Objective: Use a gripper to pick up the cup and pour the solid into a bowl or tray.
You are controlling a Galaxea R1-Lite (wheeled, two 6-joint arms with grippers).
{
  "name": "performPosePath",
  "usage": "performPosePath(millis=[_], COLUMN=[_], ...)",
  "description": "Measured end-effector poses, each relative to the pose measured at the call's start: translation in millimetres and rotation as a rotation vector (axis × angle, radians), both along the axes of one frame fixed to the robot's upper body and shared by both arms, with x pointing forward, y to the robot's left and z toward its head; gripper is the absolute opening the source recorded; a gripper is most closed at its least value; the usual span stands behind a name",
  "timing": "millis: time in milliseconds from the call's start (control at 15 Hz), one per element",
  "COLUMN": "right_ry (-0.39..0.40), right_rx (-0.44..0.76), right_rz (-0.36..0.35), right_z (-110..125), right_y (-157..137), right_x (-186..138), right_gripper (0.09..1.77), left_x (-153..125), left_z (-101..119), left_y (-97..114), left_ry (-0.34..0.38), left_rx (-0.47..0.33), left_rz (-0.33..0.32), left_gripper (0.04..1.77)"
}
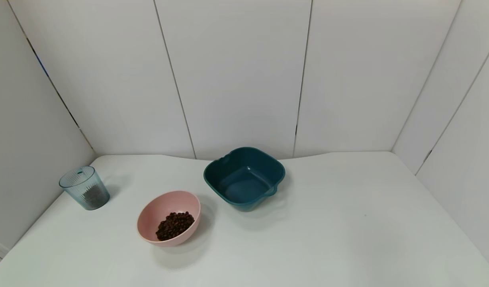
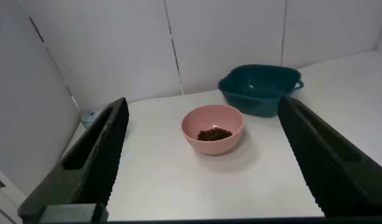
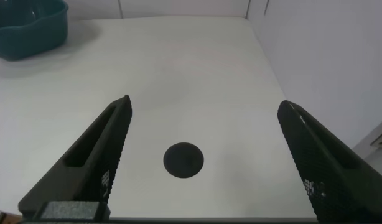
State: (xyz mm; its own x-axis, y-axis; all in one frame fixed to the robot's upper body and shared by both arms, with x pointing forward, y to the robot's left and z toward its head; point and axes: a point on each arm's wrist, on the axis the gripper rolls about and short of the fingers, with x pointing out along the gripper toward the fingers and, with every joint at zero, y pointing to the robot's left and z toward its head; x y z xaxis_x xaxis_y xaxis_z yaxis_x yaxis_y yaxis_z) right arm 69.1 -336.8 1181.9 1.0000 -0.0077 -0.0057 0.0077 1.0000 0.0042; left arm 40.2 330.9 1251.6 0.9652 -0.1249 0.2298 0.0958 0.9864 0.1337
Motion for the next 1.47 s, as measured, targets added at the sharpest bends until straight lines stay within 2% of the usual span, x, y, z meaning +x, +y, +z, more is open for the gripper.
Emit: performPosePath(millis=[400,600,933,1467], right_ry=[-0.001,0.000,0.000,0.005], right_rx=[0.000,0.000,0.000,-0.009], right_rz=[0.000,0.000,0.000,0.003], right_z=[0,0,0,-1], right_y=[0,0,0,0], right_x=[0,0,0,0], right_gripper=[1.71,1.71,1.71,1.71], left_x=[24,28,29,29], left_z=[-45,-60,-69,-69], left_y=[1,2,3,3], left_ry=[0.070,0.154,0.238,0.237], left_rx=[-0.026,-0.038,-0.121,-0.129], left_rz=[0.063,0.080,0.104,0.103], left_gripper=[1.72,1.72,1.72,1.72])
